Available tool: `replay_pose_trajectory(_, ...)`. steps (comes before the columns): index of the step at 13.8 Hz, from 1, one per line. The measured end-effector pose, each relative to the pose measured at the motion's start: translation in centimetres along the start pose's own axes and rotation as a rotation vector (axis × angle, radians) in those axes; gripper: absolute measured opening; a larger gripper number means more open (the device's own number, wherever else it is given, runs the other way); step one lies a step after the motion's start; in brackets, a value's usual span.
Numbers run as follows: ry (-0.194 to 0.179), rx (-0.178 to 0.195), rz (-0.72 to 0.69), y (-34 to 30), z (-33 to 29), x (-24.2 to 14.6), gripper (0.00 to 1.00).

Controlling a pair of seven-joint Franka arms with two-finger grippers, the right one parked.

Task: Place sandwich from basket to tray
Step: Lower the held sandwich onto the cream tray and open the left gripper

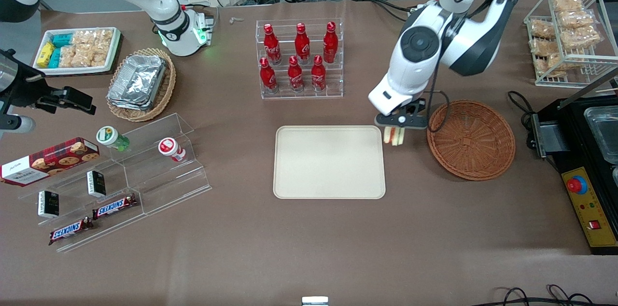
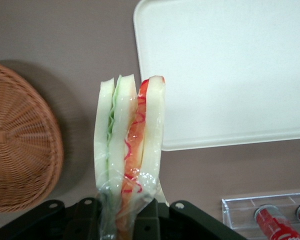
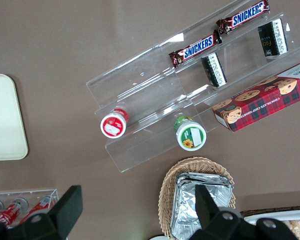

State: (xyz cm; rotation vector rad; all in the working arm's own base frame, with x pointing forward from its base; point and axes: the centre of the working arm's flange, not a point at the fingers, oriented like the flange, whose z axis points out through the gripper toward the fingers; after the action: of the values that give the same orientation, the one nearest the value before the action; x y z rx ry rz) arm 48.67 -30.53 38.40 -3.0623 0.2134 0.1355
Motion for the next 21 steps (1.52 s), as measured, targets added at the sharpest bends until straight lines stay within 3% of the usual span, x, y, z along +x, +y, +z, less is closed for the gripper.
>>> replay_pose_trajectory(3,-0.026,0.018,-0.001,1.7,4.0,2.8,0.20)
replay_pose_trajectory(8,-0.039,-0.002,-0.014,4.8,11.5,6.5,0.20)
replay_pose_trajectory(10,-0.045,-0.011,-0.012,5.3,13.2,7.2,0.20)
replay_pose_trajectory(13,-0.040,0.013,0.006,5.1,14.3,7.6,0.20)
replay_pose_trajectory(17,-0.041,0.013,0.014,5.2,15.4,7.7,0.21)
replay_pose_trajectory(21,-0.038,0.022,0.018,5.2,15.8,7.7,0.57)
